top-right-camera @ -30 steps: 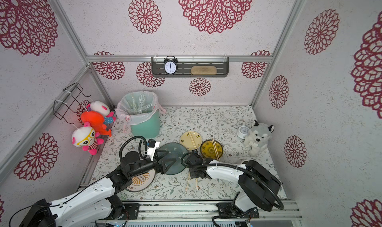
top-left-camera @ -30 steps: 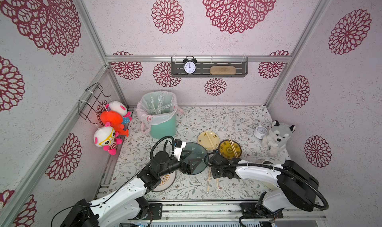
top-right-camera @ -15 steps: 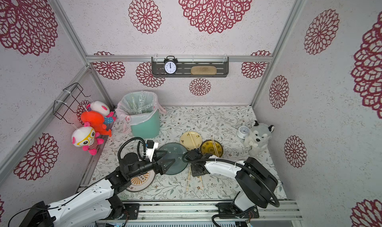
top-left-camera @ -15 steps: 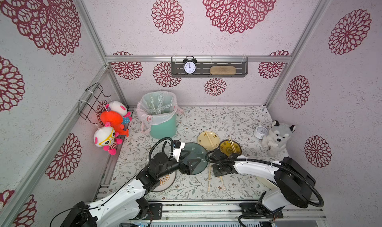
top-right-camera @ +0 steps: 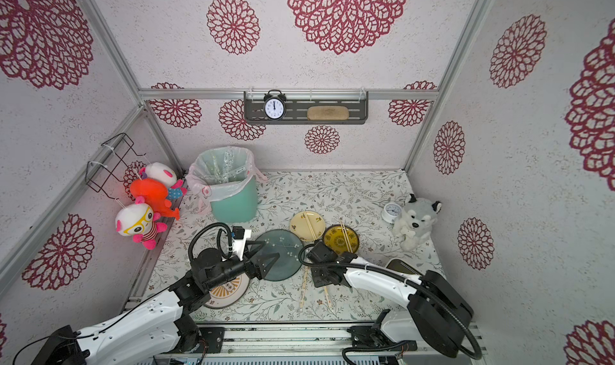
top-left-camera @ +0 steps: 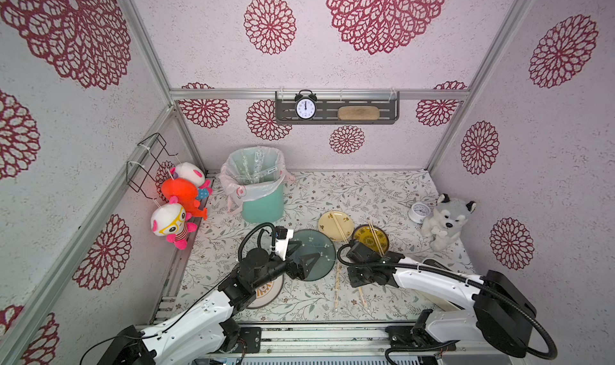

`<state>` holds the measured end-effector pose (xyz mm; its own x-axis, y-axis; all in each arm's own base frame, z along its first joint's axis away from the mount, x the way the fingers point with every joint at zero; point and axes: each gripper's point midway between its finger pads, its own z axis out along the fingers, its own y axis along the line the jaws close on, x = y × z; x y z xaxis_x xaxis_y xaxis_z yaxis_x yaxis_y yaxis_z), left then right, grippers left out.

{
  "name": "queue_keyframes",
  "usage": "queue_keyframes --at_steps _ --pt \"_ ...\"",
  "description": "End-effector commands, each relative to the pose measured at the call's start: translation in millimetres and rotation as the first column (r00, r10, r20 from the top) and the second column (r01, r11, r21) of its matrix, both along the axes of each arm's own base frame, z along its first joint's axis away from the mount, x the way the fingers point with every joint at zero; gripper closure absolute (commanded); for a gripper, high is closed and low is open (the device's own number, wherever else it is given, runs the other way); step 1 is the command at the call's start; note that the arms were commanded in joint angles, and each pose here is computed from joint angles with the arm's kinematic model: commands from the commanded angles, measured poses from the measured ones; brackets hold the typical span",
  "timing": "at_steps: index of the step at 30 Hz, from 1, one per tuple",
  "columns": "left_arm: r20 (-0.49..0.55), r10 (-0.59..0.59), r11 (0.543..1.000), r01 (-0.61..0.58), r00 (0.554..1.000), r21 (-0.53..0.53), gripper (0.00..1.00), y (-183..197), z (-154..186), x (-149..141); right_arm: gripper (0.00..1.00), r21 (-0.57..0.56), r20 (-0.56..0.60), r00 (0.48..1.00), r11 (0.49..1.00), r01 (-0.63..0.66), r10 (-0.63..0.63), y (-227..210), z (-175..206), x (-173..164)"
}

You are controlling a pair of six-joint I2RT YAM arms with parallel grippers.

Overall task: Remove the packaging of disposable chopsticks
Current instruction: Pick up the disposable chopsticks from the center of the board.

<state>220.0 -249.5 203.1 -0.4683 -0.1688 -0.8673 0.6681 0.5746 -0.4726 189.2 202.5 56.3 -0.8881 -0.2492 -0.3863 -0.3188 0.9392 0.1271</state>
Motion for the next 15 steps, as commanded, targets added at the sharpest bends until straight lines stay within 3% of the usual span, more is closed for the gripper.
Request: queue_keyframes --at_steps 1,7,12,15 --pt "0.055 0.039 0.999 -0.038 0.998 -0.027 0.02 6 21 3 1.00 0.077 0.066 0.996 0.995 -0.060 0.055 10 25 4" --pt "0.104 0.014 0.997 -0.006 0.995 -0.079 0.01 4 38 2 1.00 0.277 0.239 0.967 0.949 -0.152 0.085 43 83 18" --pt "0.130 -0.020 0.991 0.037 0.991 -0.127 0.03 4 66 5 1.00 0.457 0.454 0.883 0.820 -0.345 0.119 89 146 29" --pt "0.117 0.032 0.988 -0.014 0.993 -0.155 0.10 15 71 16 1.00 0.493 0.539 0.826 0.734 -0.468 0.165 112 168 26"
